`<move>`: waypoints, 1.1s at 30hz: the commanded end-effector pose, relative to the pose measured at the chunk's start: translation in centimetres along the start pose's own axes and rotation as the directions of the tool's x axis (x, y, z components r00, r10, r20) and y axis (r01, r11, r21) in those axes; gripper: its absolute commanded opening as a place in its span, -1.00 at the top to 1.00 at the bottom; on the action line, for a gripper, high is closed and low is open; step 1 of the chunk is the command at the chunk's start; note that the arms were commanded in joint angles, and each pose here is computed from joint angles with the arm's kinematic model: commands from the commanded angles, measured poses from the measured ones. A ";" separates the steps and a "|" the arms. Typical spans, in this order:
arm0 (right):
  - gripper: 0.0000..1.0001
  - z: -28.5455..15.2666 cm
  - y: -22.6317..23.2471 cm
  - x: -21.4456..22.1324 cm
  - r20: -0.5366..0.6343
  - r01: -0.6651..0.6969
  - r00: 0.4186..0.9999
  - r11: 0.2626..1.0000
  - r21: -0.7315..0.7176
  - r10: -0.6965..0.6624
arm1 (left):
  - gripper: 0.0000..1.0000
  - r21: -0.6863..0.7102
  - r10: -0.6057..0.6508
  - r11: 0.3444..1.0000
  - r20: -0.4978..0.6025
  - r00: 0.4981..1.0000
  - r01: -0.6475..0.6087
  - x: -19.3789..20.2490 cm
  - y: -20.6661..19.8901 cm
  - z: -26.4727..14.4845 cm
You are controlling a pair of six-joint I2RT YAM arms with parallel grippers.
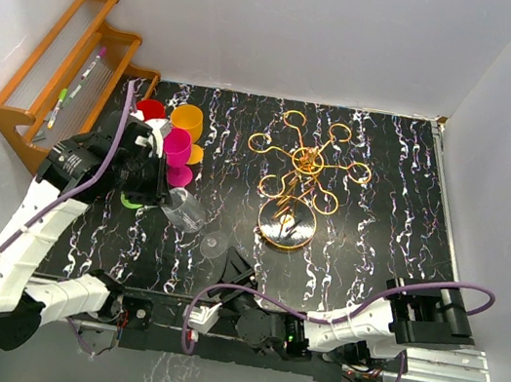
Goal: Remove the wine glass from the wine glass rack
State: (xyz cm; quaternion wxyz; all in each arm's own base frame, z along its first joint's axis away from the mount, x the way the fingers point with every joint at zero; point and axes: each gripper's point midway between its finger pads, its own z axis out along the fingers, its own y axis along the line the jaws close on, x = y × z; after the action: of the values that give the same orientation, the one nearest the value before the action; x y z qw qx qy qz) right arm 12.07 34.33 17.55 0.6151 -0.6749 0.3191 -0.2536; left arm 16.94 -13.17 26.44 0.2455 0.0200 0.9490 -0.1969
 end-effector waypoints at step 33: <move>-0.09 -1.1 -1.1 -2.5 0.034 -0.119 0.992 0.993 -0.025 0.119 | 1.00 -0.584 0.016 0.805 0.188 0.982 0.099 -8.8 12.5 8.1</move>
State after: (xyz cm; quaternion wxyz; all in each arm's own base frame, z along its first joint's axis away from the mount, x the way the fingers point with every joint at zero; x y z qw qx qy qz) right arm 12.03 34.41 16.40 0.5904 -0.6877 0.3447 -0.2445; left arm 28.85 -4.85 19.44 0.2981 -0.0819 0.9448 0.1085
